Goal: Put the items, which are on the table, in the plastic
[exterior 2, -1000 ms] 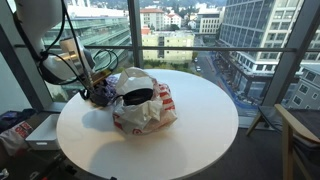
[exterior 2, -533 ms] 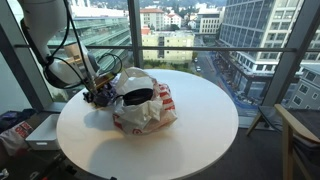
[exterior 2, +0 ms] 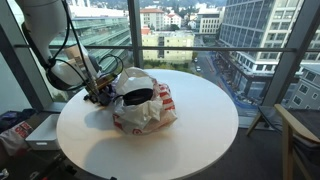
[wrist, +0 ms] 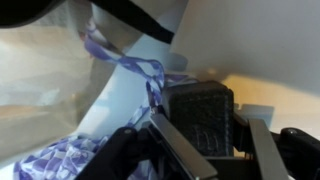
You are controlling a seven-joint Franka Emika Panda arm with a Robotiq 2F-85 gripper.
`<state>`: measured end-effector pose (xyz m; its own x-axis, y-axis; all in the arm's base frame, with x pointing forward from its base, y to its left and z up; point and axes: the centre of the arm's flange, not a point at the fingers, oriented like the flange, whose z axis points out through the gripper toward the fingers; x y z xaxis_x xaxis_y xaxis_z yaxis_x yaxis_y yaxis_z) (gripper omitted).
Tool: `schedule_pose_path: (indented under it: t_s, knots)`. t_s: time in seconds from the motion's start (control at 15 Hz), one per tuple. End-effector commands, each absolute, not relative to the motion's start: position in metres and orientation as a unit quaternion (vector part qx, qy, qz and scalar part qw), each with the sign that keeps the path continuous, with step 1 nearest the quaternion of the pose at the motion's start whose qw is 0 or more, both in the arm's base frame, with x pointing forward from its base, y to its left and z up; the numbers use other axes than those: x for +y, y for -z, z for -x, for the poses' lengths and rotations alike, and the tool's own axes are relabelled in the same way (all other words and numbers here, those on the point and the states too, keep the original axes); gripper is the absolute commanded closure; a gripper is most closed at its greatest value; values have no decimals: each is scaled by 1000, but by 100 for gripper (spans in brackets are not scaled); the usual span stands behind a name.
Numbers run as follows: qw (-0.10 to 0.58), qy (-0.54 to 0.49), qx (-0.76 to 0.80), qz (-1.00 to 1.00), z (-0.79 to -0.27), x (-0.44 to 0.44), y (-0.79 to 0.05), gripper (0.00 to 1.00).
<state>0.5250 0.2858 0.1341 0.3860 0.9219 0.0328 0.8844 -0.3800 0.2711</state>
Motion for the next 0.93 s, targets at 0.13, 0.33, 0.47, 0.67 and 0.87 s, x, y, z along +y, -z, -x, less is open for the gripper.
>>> schedule_pose_path:
  t_s: [0.13, 0.33, 0.47, 0.67, 0.87]
  knots:
    - [159, -63, 465, -869, -509, 280, -175, 68]
    - [179, -31, 413, -893, -498, 267, -208, 68]
    - [175, -18, 384, -906, -494, 256, -237, 68]
    - [138, -58, 347, -926, -505, 231, -284, 68]
    - [119, -92, 285, -947, -536, 195, -307, 68]
